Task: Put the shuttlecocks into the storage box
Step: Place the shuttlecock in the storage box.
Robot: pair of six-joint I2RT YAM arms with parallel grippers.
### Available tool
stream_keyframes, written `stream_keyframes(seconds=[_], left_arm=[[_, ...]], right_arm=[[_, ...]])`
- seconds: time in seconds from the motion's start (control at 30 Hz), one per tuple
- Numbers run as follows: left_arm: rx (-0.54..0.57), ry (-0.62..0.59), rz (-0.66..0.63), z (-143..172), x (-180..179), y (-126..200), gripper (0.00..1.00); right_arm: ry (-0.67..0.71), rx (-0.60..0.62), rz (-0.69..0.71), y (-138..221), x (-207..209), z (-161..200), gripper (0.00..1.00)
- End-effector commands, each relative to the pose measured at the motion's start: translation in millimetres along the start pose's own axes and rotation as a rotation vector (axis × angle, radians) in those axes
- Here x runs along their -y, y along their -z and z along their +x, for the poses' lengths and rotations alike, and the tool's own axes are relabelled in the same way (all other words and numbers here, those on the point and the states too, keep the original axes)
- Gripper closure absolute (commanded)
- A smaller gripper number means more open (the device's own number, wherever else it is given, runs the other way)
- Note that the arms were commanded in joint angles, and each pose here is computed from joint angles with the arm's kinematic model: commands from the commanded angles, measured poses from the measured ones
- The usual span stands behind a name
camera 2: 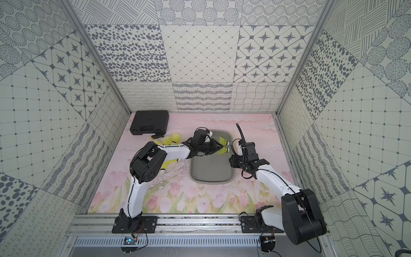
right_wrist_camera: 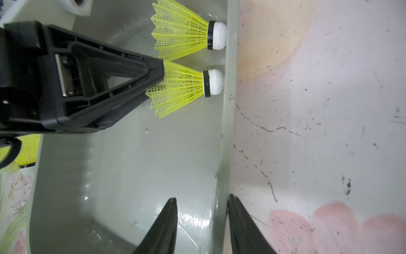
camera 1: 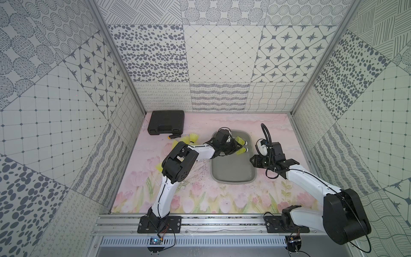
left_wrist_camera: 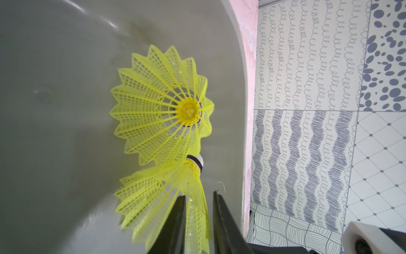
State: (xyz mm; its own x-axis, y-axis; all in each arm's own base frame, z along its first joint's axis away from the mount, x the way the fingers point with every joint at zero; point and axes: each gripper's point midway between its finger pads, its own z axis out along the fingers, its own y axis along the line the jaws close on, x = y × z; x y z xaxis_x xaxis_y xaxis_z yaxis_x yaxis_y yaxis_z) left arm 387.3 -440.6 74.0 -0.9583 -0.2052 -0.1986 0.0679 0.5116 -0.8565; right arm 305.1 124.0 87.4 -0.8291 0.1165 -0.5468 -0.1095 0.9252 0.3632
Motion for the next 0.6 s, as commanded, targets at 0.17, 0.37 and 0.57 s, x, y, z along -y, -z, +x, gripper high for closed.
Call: stream_keyframes(seconds=[0.17, 0.37, 0.57], left_arm=[[0.003, -0.024, -0.029, -2.0, -1.2, 4.5, 0.64], [-0.001, -0.035, -0.010, -2.6, 3.4, 5.5, 0.65], [-0.016, -0.044, 0.009, -4.2, 8.2, 1.9, 0.72]], right_arm=[[0.008, 0.031, 0.005, 2.1, 0.5, -6.4, 0.58], [0.002, 0.037, 0.016, 3.3, 2.4, -6.5, 0.58], [0.003, 0.035, 0.013, 3.3, 2.1, -6.0, 0.59]])
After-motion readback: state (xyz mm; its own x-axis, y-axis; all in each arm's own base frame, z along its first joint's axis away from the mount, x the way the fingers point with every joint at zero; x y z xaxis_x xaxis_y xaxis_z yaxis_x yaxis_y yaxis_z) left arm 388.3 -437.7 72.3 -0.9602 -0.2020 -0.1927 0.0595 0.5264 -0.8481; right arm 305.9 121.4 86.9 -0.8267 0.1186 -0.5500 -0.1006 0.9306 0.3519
